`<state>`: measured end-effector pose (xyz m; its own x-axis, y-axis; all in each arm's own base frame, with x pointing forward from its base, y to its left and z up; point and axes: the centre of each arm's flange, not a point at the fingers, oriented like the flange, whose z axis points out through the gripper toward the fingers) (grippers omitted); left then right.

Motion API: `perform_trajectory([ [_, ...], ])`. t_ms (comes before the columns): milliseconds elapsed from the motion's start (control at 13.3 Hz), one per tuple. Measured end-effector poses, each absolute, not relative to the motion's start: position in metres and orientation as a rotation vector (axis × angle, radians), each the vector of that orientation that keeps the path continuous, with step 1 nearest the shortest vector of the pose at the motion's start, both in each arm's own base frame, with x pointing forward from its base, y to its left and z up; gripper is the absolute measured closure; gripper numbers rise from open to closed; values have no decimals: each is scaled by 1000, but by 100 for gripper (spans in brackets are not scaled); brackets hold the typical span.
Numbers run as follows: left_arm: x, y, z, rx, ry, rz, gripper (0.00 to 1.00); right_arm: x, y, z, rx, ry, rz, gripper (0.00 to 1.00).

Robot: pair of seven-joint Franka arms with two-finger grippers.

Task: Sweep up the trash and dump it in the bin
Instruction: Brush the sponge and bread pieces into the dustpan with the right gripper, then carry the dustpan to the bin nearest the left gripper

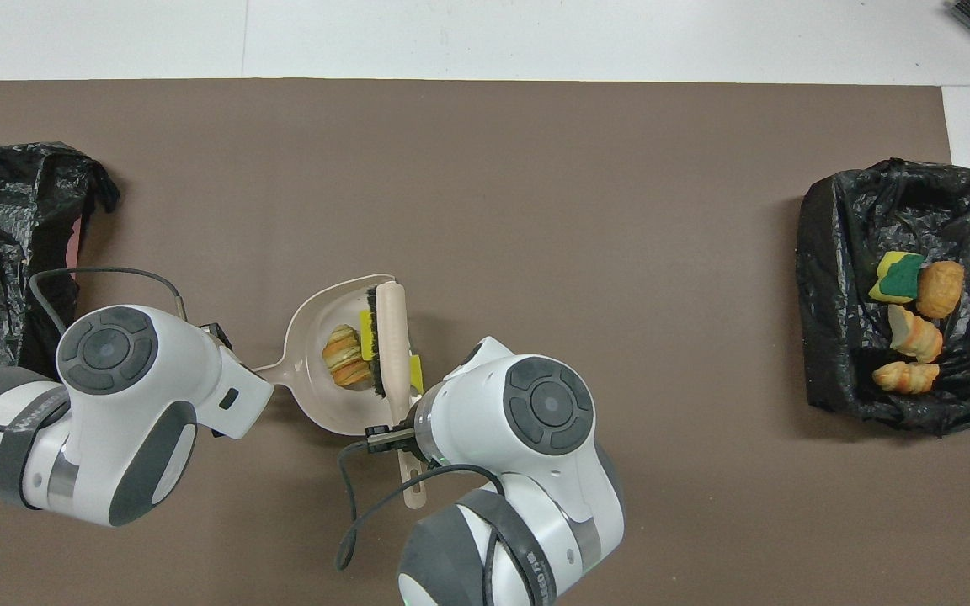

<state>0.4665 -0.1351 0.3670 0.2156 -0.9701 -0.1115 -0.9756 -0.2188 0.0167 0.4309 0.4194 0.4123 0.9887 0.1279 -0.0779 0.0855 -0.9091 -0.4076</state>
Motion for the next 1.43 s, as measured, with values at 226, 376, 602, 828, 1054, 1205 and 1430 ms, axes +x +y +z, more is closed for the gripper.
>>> perform_trajectory([
  [226, 470, -120, 370, -2507, 1839, 126, 68, 433, 406, 417, -2735, -144, 191, 74],
  [376, 473, -107, 374, -2568, 1782, 104, 68, 443, 384, 407, -2796, -148, 212, 74],
  [602, 480, -72, 391, -2635, 1671, 56, 68, 456, 353, 395, -2902, -177, 230, 74],
  [828, 495, -34, 428, -2710, 1537, 20, 68, 442, 354, 382, -2958, -174, 259, 74],
  [1054, 506, 8, 468, -2793, 1404, -8, 68, 402, 386, 378, -3040, -136, 254, 74],
  [1205, 511, 24, 485, -2809, 1351, -44, 68, 364, 413, 367, -3113, -106, 212, 74],
  [1430, 512, 73, 509, -2873, 1209, -39, 68, 311, 436, 337, -3187, -63, 156, 74],
])
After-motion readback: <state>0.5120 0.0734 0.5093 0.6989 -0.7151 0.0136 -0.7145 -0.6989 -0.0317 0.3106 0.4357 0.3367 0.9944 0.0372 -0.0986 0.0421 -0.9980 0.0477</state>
